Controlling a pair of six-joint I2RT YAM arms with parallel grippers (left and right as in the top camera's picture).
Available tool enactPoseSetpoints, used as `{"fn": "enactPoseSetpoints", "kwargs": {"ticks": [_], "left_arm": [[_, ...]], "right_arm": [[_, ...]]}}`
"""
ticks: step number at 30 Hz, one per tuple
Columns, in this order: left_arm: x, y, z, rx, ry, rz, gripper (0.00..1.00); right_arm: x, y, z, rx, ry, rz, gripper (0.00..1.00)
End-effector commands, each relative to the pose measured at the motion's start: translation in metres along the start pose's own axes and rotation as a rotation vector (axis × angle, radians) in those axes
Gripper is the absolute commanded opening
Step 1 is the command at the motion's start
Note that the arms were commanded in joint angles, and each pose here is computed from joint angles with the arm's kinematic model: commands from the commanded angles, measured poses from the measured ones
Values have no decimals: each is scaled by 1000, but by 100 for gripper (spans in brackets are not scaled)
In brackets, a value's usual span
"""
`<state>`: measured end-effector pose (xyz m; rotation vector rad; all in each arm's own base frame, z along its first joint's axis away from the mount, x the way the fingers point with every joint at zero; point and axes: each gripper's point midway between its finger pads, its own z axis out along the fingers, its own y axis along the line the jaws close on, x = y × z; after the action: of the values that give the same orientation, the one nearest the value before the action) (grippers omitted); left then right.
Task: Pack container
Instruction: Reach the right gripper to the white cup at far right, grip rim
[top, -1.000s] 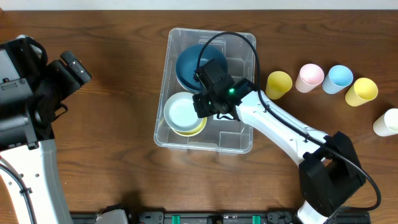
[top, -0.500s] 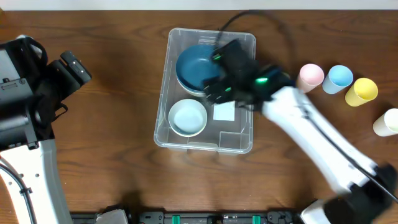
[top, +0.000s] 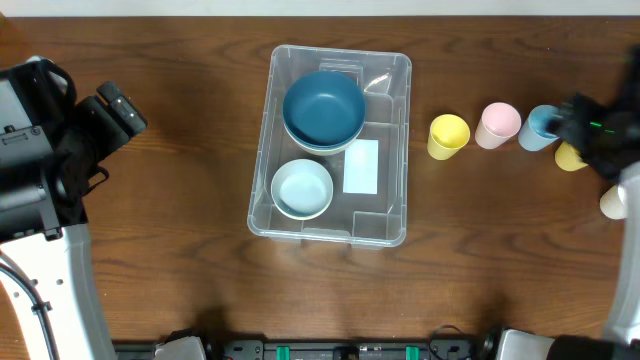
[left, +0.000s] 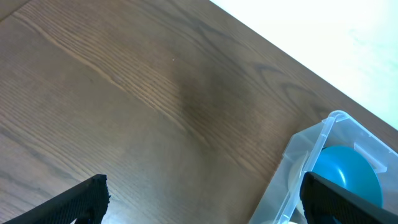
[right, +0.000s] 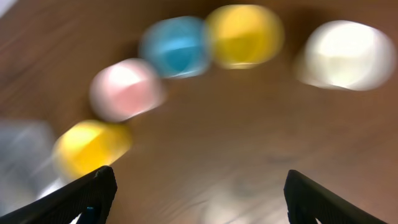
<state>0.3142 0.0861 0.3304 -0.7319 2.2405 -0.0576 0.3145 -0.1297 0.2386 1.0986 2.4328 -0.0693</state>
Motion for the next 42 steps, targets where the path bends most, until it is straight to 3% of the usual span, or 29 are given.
{"fn": "enactPoseSetpoints", "kwargs": {"ticks": [1, 9, 24, 31, 34, 42], "left_arm": [[-4, 2, -1, -10, -9, -6, 98], [-4, 2, -1, -10, -9, -6, 98], [-4, 2, -1, -10, -9, -6, 98], [-4, 2, -1, -10, -9, -6, 98], [-4, 2, -1, -10, -9, -6, 98], [-4, 2, -1, -10, -9, -6, 98]], "right_arm": [[-10, -60, 18, 108, 10, 188, 88], [0, -136, 62, 169, 108, 443, 86], [18, -202, 141, 257, 226, 606, 85], [22, -201, 167, 216, 272, 584, 75], [19, -198, 169, 209, 258, 574, 65], [17, -190, 170, 180, 261, 552, 70]]}}
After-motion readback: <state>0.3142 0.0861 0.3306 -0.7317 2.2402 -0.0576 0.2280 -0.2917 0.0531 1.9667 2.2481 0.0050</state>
